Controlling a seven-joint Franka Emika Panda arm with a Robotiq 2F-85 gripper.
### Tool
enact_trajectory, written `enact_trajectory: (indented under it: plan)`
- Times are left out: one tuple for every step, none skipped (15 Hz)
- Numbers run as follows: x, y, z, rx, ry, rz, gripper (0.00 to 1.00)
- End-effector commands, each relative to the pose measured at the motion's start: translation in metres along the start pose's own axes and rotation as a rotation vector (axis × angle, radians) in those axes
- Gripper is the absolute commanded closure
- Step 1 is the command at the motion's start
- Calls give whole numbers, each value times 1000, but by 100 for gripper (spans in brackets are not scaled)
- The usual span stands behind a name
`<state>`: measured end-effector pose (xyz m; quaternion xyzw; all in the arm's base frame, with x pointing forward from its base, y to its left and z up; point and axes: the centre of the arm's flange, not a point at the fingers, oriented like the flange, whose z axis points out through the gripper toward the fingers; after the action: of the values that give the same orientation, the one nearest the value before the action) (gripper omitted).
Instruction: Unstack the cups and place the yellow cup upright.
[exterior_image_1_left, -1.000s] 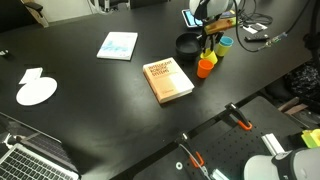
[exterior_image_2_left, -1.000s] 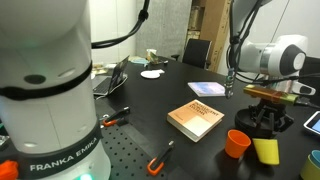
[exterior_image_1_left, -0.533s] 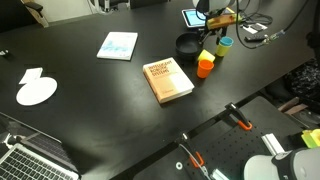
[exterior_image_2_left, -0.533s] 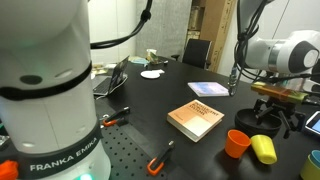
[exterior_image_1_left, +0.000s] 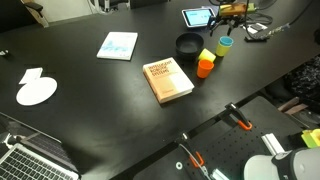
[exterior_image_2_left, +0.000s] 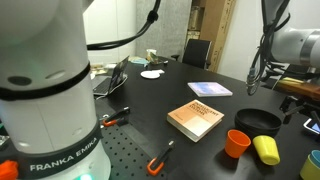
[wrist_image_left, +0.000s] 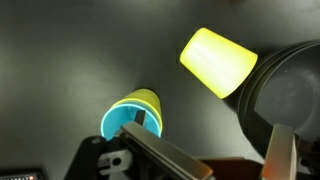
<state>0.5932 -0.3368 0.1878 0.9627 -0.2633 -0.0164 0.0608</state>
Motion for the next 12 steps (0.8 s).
enact_trajectory:
  plan:
    - [28,23,3,38,-19,66,0]
    - [31,27,7,45,-29,76,0]
    - [34,30,12,47,-38,84,0]
    - [37,31,18,45,-46,89,0]
    - [40,32,24,43,-53,88,0]
    - [44,31,31,41,-63,86,0]
    - [47,30,36,37,-67,83,0]
    - [51,29,41,29,-67,79,0]
    - [55,28,45,31,-73,76,0]
    - [59,28,48,28,-72,74,0]
    - [63,28,51,27,-73,72,0]
    - [67,28,53,27,-74,71,0]
